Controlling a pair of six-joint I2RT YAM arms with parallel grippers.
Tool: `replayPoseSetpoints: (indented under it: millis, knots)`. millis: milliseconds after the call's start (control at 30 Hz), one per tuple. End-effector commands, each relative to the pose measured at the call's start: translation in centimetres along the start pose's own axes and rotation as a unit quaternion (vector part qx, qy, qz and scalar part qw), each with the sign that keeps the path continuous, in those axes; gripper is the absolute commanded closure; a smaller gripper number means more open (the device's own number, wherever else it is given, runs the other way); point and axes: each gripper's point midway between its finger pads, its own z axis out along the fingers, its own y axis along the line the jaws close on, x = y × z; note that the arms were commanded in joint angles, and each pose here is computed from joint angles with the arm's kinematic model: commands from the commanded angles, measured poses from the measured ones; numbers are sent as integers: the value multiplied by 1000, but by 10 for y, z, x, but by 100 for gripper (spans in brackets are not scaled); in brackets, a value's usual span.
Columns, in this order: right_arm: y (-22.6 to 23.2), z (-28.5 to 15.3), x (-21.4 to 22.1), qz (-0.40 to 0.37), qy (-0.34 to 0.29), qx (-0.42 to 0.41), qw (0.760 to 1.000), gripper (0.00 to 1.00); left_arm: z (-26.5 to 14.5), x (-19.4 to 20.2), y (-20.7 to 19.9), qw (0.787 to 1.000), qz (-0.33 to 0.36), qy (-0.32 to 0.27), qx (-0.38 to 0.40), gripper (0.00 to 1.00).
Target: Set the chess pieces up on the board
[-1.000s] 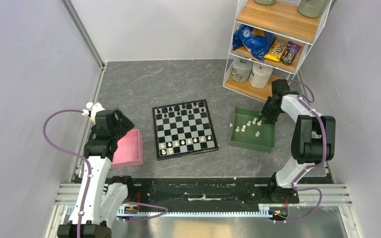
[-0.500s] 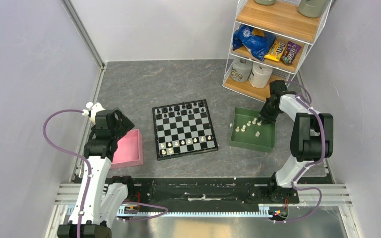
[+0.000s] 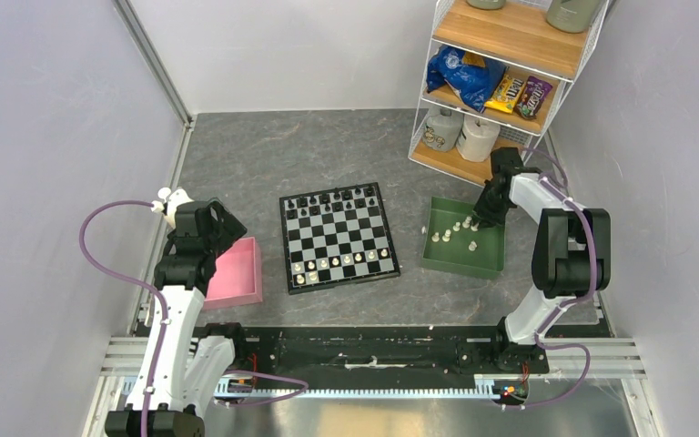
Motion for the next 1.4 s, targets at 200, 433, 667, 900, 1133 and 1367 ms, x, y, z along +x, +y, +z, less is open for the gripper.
replayPoseSetpoints:
  millis: [200,433,667,900,1133,1367]
  knots:
    - [1,-79,-18,-37,-87,-8,995,80,-2,-7,-3,1000,4,-15,10,11]
    - [48,-124,28,-104,-83,-70,989,80,0,-7,-6,1000,5,-12,13,11]
    - [155,-134,109,-198,-48,-151,967,79,-3,-7,-5,1000,2,-15,18,11]
    - [245,-127,211,-324,-7,-186,928,79,-6,-9,-3,1000,4,-21,14,11]
    - [280,-110,286,-409,39,-200,889,79,-6,-9,-3,1000,3,-21,14,11]
    - [290,-95,302,-428,48,-193,882,79,-6,-10,-2,1000,0,-24,12,11]
